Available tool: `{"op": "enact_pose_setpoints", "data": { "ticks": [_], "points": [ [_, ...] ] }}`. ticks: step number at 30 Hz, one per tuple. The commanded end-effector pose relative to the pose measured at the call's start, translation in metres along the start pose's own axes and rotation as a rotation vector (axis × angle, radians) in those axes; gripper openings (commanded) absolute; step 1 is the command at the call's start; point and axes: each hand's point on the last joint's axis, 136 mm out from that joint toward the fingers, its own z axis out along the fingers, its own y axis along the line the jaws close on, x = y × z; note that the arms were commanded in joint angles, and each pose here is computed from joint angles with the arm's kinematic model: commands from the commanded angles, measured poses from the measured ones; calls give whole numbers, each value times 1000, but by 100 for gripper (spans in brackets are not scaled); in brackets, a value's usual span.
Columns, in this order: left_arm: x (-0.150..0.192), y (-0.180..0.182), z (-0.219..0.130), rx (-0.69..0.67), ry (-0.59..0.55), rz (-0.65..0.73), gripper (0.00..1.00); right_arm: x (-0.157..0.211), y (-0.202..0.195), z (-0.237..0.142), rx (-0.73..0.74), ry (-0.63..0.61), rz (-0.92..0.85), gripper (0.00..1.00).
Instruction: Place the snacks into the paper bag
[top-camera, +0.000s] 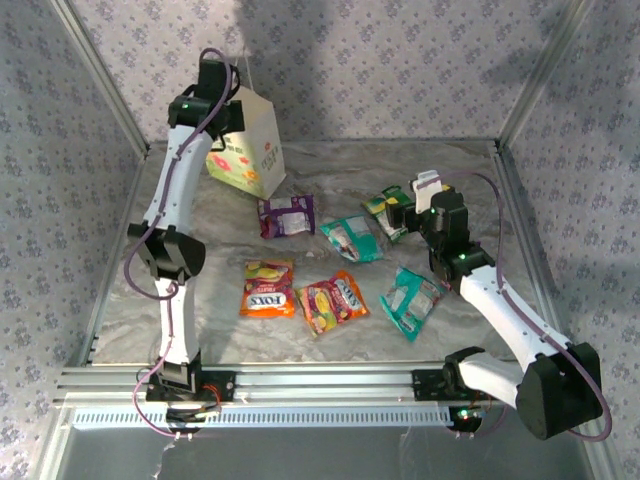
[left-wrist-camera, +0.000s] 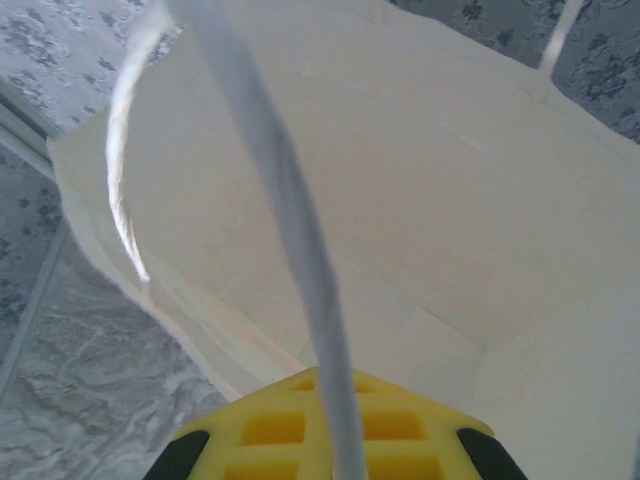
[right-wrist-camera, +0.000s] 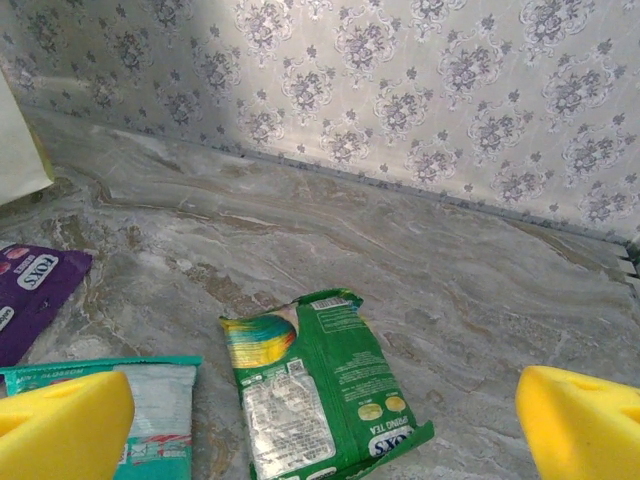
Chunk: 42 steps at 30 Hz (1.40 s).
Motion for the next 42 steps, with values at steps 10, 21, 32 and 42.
{"op": "enact_pose_setpoints", "data": {
  "ticks": [10, 21, 32, 42],
  "points": [
    [10, 48, -55, -44, -8, 59, 0, -15, 11, -5, -32, -21, 34, 100],
    [55, 87, -74, -59, 26, 22, 0, -25, 26, -13, -59, -37, 19, 100],
    [101, 112, -90, -65, 55, -5, 0, -32, 42, -20, -83, -43, -2, 100],
    [115, 127, -102, -74, 78, 3, 3, -34, 53, -25, -101, -44, -19, 100]
  ]
}}
